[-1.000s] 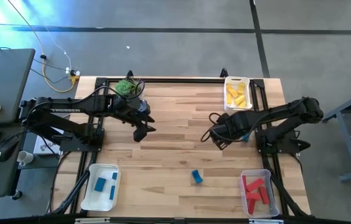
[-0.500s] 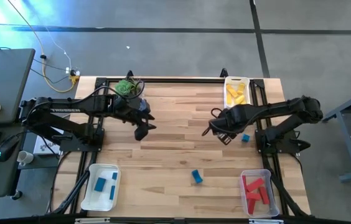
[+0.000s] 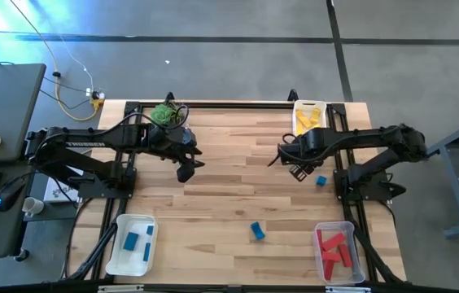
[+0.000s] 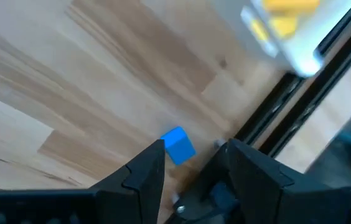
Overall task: Sort & place blocks by color
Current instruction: Put the blue block into the bottom white bin
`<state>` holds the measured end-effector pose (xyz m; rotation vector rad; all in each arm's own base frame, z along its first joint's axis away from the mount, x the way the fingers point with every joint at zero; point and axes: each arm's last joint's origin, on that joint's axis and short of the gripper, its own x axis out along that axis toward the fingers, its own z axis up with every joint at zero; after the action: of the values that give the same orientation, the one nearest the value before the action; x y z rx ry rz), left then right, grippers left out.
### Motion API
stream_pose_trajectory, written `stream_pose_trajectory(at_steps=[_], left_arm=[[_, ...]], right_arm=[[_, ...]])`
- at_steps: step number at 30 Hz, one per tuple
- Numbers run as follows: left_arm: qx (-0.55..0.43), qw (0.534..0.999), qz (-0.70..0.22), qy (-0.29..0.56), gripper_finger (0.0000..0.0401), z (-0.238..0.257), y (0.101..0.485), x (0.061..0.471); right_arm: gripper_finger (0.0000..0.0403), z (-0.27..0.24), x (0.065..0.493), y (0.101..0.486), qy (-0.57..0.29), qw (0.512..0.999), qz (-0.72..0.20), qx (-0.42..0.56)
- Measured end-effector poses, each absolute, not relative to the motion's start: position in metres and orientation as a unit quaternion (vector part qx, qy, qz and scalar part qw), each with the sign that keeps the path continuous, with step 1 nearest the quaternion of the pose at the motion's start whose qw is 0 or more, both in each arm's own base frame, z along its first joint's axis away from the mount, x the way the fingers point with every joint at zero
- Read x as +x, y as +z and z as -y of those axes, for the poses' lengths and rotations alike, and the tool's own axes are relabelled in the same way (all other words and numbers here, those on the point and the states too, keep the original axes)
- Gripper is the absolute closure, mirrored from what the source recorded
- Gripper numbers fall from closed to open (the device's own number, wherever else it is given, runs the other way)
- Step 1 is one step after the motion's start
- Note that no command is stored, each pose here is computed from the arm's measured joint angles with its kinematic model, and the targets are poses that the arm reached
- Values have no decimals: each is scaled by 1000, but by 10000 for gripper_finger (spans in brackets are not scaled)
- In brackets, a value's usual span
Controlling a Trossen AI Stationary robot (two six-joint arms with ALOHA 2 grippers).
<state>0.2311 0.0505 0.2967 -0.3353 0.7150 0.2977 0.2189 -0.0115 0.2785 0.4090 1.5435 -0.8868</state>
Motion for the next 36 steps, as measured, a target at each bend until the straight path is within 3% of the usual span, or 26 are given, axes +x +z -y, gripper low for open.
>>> stream_pose_trajectory(at_steps=[9,17,30,36], left_arm=[[-160,912,-346,152,192,-51,297,231],[-159,912,-345,155,192,-51,297,231],[-159,912,-345,155,192,-51,297,231],[-155,912,-346,154,192,-51,297,231]], right_arm=[[242,10,186,237,-401,594,-629,302],[242,9,172,226,-463,555,-573,387],[242,10,172,226,-547,510,-494,443],[242,7,165,199,-559,464,-493,479]])
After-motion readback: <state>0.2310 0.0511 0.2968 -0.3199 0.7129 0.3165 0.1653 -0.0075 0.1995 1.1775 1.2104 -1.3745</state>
